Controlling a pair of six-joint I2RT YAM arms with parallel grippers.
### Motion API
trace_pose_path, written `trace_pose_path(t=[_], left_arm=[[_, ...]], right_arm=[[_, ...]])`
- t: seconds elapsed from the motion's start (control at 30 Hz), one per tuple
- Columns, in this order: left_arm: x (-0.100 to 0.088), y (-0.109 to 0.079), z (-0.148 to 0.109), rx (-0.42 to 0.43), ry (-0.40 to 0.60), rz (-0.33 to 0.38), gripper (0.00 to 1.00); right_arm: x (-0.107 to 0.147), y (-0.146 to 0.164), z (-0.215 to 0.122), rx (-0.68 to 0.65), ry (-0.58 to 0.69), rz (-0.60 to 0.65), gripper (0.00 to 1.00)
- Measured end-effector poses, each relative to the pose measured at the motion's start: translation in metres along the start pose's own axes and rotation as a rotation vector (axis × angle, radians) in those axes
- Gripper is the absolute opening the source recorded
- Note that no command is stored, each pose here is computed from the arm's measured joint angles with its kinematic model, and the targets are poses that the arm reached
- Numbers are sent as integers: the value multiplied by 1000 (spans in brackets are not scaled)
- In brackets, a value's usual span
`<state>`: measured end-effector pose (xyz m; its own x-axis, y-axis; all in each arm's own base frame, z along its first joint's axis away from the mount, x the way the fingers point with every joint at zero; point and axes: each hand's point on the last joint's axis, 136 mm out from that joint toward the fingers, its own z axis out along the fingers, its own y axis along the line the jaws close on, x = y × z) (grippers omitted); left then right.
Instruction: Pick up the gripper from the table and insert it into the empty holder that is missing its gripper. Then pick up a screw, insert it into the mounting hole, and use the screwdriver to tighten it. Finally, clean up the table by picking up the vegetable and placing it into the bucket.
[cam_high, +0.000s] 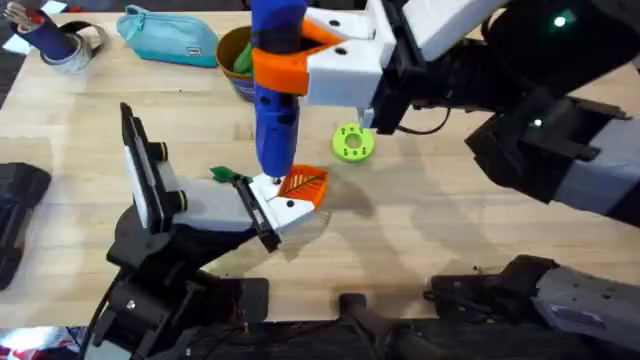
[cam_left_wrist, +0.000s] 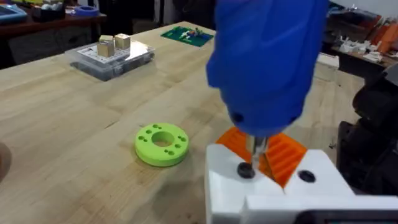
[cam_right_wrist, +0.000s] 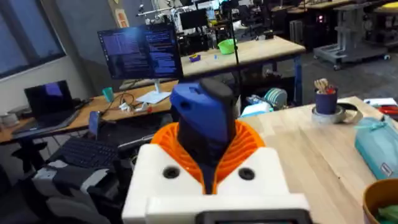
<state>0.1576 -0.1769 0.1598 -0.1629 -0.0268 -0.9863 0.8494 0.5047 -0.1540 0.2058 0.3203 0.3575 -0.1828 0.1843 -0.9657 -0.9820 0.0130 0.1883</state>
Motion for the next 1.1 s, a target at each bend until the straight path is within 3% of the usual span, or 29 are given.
trace_pose_path(t=[0.3, 0.7, 1.1], left_arm=[[0, 0, 0, 0, 0, 0, 16], [0, 0, 0, 0, 0, 0, 16], [0, 0, 0, 0, 2, -1, 16]], right_arm=[[-1, 0, 0, -2, -4, -27, 43], [-14, 18, 0, -78, -49, -201, 38], [2, 14, 1, -74, 11, -121, 33]])
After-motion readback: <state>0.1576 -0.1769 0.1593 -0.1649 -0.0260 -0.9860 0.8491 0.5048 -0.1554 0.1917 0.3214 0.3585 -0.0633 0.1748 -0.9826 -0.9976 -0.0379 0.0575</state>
